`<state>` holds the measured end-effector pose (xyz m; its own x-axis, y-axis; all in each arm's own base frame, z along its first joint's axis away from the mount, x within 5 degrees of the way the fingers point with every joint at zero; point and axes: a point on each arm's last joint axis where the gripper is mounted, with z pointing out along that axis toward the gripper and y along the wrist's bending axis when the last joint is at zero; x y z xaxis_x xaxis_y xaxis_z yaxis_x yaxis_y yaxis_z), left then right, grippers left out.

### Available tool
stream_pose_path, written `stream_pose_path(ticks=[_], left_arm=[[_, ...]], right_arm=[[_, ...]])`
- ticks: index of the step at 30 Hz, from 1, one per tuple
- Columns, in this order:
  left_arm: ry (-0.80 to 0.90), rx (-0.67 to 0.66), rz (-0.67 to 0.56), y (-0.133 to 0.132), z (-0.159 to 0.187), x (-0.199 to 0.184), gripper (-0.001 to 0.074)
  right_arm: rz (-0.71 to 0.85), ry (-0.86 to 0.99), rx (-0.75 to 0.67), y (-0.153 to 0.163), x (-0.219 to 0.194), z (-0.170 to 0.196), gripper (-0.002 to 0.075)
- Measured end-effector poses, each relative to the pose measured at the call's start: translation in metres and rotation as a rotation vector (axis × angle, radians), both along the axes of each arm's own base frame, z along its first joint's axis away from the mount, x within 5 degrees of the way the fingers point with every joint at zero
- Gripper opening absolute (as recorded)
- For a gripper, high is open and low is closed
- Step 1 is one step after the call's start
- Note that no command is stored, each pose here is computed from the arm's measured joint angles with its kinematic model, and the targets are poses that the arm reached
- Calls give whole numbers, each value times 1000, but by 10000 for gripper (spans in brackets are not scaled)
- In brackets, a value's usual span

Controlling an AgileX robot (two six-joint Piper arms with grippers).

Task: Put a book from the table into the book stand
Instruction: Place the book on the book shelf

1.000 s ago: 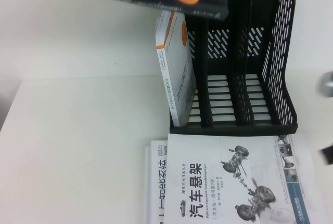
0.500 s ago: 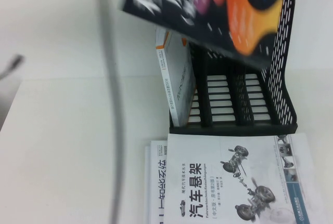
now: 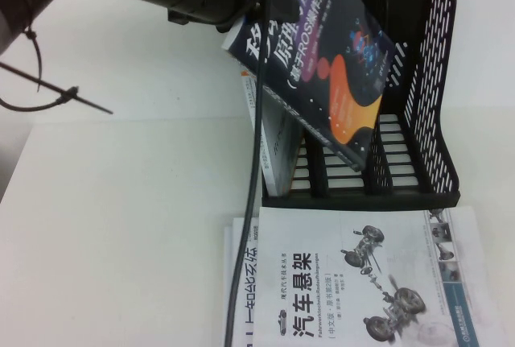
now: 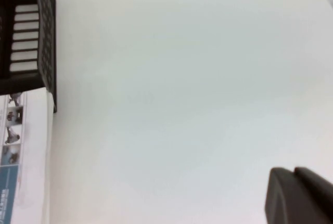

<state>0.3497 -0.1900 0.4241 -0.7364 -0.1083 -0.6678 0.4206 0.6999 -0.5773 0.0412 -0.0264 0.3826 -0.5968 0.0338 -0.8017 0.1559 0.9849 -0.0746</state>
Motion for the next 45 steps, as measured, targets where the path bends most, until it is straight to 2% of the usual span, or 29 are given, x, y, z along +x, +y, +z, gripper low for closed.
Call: stream_pose_path(ticks=[8,18,22,29,40,45], left_arm=[[20,11,22,-2,-2,8,109],[51,121,90,6,-10,10,109],[63,93,100,5,-9,11,109],[32,-40,98,-1,0,13,109],[3,-41,104,-3,-5,21,109],[21,-27,110,-6,-18,30,109]], right_arm=[[-16,31,0,-1,-1,-17,-3],[-12,96,4,1,-1,-42,-3],[-21,105,14,2,0,-46,-3],[-23,108,15,2,0,-47,-3],[-23,107,15,2,0,-47,-3],[-25,105,18,1,-1,-47,-3]])
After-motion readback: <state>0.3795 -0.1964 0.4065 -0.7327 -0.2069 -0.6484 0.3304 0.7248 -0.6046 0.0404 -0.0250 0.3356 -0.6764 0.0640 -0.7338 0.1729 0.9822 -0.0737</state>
